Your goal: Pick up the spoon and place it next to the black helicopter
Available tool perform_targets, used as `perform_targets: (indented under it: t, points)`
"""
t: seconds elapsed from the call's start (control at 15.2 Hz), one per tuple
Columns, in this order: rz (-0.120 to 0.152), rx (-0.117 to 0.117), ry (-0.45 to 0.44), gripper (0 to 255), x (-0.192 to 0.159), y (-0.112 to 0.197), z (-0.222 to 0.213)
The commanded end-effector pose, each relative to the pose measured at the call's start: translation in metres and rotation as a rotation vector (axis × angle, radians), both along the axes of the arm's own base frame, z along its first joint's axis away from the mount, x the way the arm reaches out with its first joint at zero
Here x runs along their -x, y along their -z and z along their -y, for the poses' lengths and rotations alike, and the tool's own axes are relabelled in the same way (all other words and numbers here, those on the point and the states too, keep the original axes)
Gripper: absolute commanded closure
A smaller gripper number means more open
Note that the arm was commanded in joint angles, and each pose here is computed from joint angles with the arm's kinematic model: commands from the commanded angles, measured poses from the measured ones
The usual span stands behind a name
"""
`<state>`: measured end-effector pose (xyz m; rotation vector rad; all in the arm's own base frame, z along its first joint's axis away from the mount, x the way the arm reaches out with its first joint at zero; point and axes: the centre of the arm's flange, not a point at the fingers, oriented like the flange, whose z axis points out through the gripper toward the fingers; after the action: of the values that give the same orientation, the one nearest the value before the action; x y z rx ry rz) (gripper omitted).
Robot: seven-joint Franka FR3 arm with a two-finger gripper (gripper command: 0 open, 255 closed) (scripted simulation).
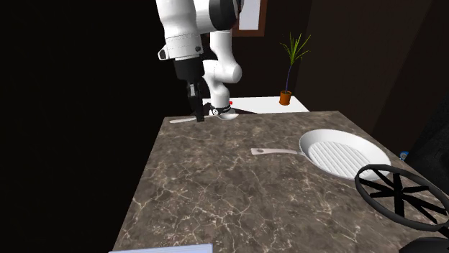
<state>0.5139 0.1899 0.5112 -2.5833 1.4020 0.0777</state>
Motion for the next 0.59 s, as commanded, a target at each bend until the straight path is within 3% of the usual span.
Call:
perform_targets:
  t: [0.0,0.4,0.53]
  points:
    - [-0.001,0.0,0.0,255,0.0,-0.012,0.0]
    - [-0.001,0.0,0.0,255,0.0,-0.043,0.0]
    - [-0.001,0.0,0.0,255,-0.001,-0.043,-0.026]
